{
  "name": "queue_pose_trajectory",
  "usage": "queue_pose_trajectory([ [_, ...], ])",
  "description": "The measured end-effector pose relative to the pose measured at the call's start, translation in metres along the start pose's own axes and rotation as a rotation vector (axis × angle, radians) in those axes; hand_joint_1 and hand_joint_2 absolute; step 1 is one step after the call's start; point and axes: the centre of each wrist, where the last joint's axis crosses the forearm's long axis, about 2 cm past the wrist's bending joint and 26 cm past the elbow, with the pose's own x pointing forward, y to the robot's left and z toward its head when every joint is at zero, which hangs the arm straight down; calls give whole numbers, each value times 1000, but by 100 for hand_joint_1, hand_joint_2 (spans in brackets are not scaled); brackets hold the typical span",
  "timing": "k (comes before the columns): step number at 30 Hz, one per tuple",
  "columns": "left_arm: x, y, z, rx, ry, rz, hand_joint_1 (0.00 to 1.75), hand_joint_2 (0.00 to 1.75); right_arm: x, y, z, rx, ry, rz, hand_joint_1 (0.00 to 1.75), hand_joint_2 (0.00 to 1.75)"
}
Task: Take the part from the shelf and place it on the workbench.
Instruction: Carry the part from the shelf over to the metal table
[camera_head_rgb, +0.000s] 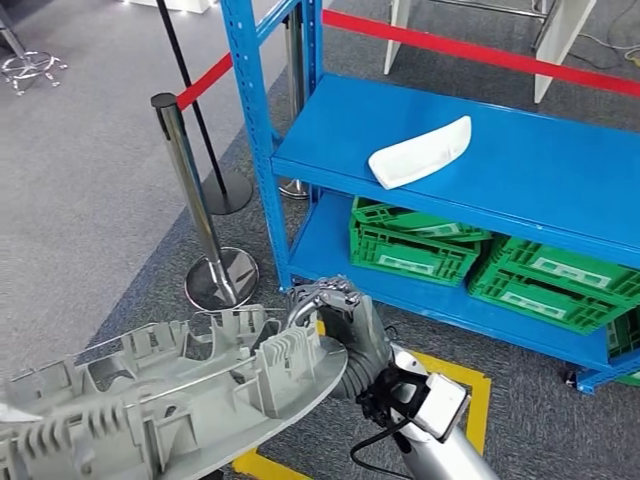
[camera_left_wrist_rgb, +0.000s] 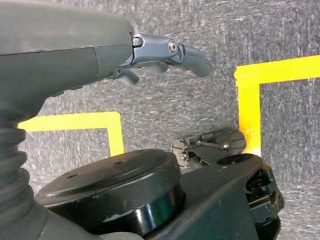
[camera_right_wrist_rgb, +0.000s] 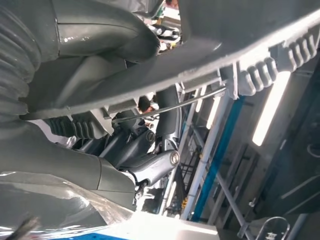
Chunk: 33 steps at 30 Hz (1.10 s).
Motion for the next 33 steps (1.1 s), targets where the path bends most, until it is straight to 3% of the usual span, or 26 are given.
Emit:
queue_pose_trajectory([
  [33, 2, 0, -1, -43, -15, 11, 0, 175, 3, 6, -2, 37, -15, -3, 175, 175],
])
